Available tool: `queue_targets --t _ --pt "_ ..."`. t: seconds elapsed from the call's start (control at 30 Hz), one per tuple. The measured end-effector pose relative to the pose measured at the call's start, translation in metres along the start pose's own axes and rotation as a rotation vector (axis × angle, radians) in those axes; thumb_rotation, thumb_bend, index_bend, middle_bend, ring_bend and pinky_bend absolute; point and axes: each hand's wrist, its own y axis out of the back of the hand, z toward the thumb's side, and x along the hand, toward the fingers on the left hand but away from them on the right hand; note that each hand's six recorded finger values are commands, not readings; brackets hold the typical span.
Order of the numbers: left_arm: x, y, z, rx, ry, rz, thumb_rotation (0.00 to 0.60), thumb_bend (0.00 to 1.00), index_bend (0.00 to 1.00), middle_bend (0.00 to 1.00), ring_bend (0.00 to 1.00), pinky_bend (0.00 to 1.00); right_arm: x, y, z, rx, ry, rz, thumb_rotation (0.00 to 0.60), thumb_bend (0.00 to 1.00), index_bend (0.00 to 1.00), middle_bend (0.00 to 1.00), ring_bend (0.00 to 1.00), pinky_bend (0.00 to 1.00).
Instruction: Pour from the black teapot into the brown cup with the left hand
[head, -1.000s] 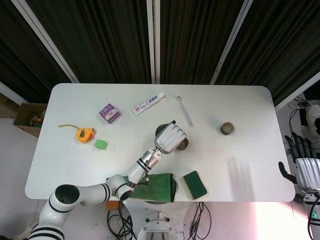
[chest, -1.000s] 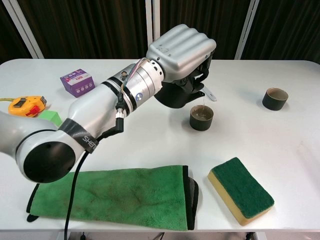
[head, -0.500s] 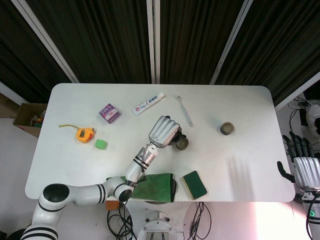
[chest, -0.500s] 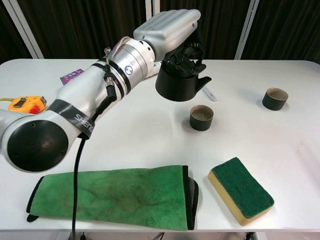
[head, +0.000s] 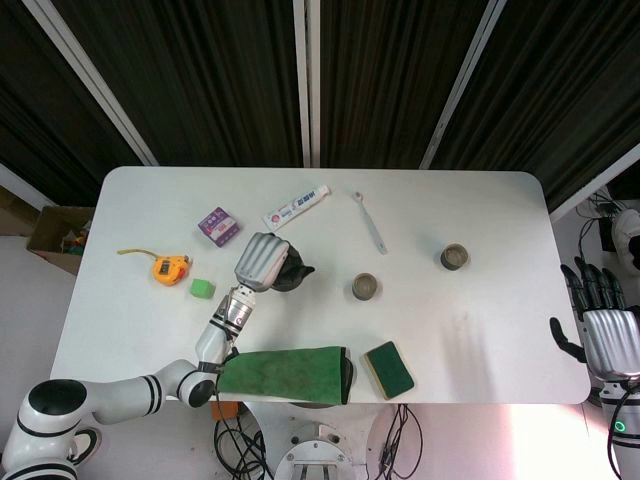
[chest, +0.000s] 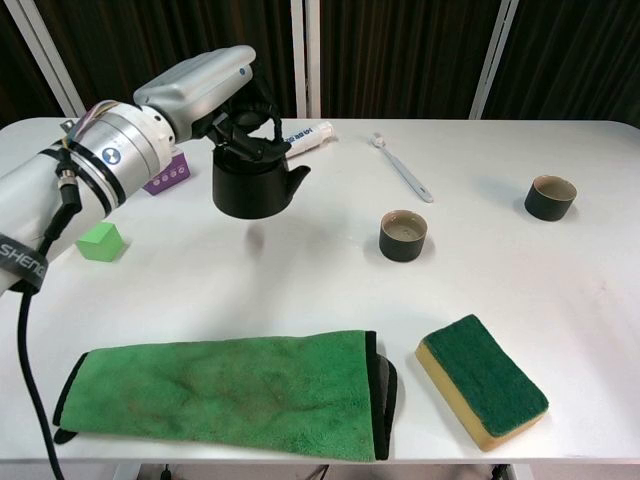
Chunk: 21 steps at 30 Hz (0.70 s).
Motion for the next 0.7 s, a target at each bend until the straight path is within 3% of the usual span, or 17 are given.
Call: queue_targets --t 0.2,0.7 --pt "-0.007 0.001 -0.027 -0.032 0.045 -0.002 0.600 0.42 1.00 1.00 1.00 0.66 -0.003 0.010 0.005 0.005 0.002 -0.026 0.600 0.37 0.00 0.00 0.00 0.00" --pt "-0.017 -0.017 -0.057 -0.071 0.102 0.009 0.600 0.38 1.00 1.00 1.00 0.66 -0.002 0.019 0.013 0.024 0.010 -0.038 0.600 0.37 0.00 0.00 0.00 0.00"
